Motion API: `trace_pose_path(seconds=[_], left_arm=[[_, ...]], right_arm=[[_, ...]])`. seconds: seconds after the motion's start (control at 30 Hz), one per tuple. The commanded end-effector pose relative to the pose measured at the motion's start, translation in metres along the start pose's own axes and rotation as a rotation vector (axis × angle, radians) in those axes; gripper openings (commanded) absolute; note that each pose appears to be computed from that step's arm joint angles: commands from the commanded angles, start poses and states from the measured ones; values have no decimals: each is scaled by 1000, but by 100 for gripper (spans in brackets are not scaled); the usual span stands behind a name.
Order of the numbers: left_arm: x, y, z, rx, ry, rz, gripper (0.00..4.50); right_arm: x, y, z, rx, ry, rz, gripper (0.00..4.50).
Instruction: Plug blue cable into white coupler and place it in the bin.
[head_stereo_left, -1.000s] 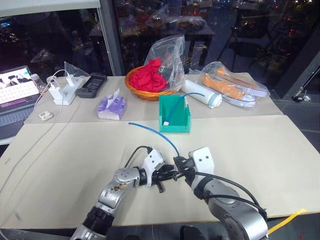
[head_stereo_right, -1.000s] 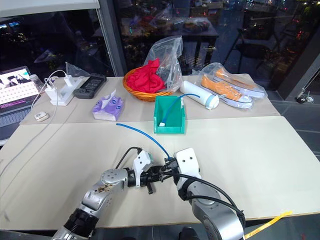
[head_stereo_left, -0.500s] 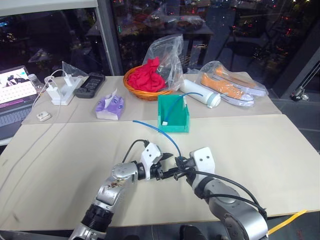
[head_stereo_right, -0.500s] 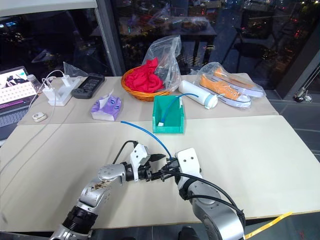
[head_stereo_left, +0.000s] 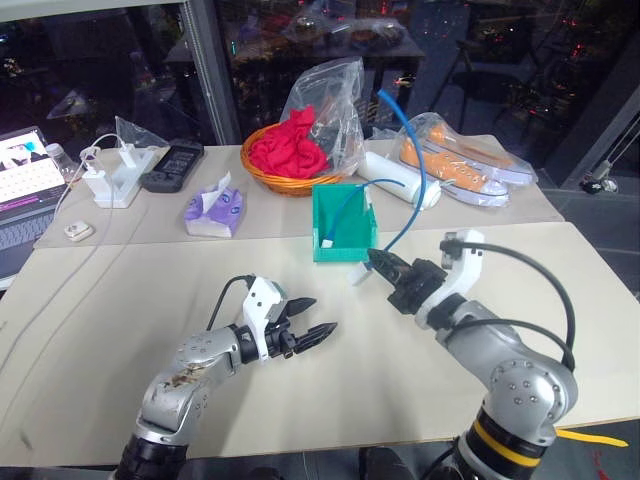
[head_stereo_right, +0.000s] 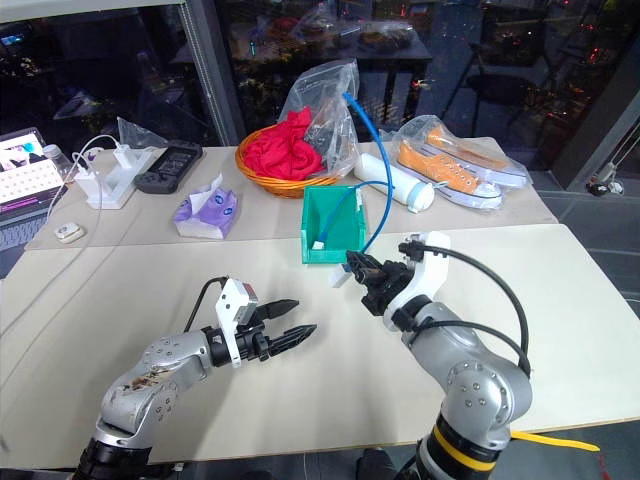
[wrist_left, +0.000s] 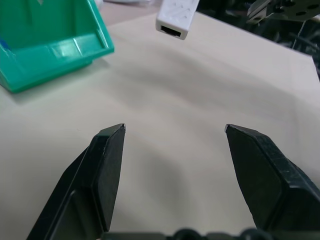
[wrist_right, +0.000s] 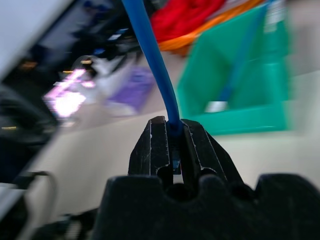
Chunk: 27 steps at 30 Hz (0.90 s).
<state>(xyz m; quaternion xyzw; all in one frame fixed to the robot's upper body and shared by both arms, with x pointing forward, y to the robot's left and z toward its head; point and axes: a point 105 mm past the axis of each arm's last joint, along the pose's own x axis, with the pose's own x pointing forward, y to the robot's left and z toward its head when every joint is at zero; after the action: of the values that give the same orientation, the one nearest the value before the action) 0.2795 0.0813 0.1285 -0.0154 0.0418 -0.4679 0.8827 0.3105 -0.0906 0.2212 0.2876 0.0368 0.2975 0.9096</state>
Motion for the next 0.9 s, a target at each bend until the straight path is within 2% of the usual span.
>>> trace_pose_path(seconds=[0.03, 0.1, 0.2, 0.5, 0.57, 0.73, 0.9], left_arm=[[-1, -3, 24, 28, -83, 11, 343], [-1, -3, 27, 37, -89, 20, 343], [-2, -3, 32, 40, -109, 37, 343], [-4, -4, 41, 62, -143, 84, 343], [-5, -2, 42, 62, -148, 104, 347], [-6, 3, 49, 89, -177, 155, 347], [-5, 9, 48, 152, -153, 203, 347]], right_arm=[[23, 7, 41, 66, -83, 54, 0], [37, 2, 58, 92, -104, 46, 0], [57, -2, 68, 91, -82, 43, 0], [104, -34, 59, 59, -9, -67, 0], [111, -41, 53, 55, -7, -90, 95], [119, -44, 51, 59, -35, -84, 250], [120, -46, 54, 41, -50, -92, 436]])
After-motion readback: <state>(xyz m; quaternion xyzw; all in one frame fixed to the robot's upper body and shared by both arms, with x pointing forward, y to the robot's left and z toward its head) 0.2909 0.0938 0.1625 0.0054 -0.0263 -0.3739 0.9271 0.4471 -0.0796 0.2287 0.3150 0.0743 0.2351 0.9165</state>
